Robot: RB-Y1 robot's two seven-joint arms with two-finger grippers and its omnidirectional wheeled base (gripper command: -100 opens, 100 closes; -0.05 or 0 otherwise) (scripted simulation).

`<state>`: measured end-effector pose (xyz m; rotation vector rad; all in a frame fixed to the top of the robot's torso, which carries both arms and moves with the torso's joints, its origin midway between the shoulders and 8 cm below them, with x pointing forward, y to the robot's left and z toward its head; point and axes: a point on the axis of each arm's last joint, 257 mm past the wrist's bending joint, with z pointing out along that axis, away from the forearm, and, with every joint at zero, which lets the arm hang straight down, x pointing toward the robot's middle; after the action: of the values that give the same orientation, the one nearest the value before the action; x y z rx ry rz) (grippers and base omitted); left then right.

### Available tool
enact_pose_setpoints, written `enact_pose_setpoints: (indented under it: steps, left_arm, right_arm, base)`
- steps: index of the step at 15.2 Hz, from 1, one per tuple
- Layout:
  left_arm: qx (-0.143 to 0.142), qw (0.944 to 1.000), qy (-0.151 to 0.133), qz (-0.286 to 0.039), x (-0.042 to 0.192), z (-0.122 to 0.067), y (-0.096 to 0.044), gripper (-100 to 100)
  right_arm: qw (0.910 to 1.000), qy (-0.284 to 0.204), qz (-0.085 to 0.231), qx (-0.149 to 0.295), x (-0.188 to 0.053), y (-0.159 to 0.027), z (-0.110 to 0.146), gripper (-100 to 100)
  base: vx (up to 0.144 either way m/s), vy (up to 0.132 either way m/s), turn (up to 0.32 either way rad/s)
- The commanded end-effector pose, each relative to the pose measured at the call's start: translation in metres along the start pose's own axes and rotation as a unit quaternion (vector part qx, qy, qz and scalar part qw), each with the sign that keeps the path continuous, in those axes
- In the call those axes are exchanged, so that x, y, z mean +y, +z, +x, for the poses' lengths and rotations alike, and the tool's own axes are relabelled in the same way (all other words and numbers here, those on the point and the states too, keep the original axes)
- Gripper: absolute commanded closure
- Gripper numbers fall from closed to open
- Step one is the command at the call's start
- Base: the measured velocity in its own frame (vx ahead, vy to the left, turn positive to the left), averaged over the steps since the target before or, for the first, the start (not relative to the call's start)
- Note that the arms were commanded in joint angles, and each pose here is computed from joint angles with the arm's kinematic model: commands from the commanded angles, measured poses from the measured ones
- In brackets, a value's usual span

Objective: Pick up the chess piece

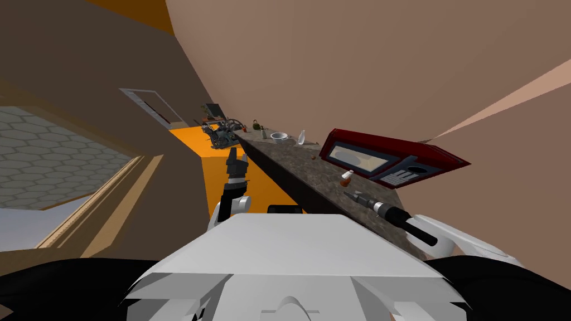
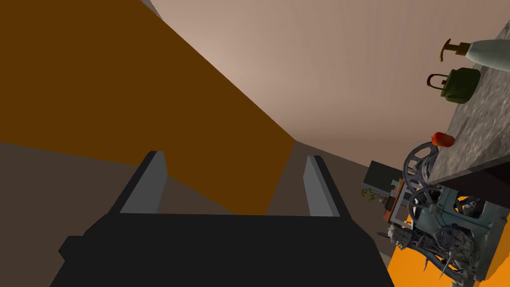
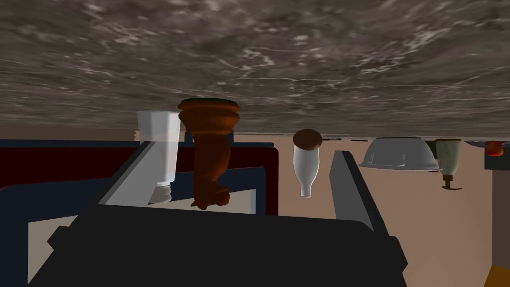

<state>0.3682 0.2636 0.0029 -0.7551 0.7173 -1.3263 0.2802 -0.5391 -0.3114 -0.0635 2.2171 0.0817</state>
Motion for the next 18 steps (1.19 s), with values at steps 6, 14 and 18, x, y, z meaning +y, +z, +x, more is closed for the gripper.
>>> enact_pose_setpoints:
  steps: [6,14,18]
  left_arm:
    - [0.000,1.0000,0.000,0.000,0.000,0.000,0.000,0]
    - [0.000,1.0000,0.000,0.000,0.000,0.000,0.000,0]
    - [0.000,1.0000,0.000,0.000,0.000,0.000,0.000,0]
  right_arm:
    - [0.9957,-0.062,0.048,0.049,-0.057,-0.020,0.002,-100]
    - [0.9913,-0.064,0.092,0.069,-0.103,-0.036,0.008,-100]
    - [0.9897,-0.043,0.116,0.072,-0.127,-0.042,0.016,-100]
  base:
    - [0.031,0.030,0.152]
    - [-0.016,0.021,0.207]
    - [-0.147,0.009,0.232]
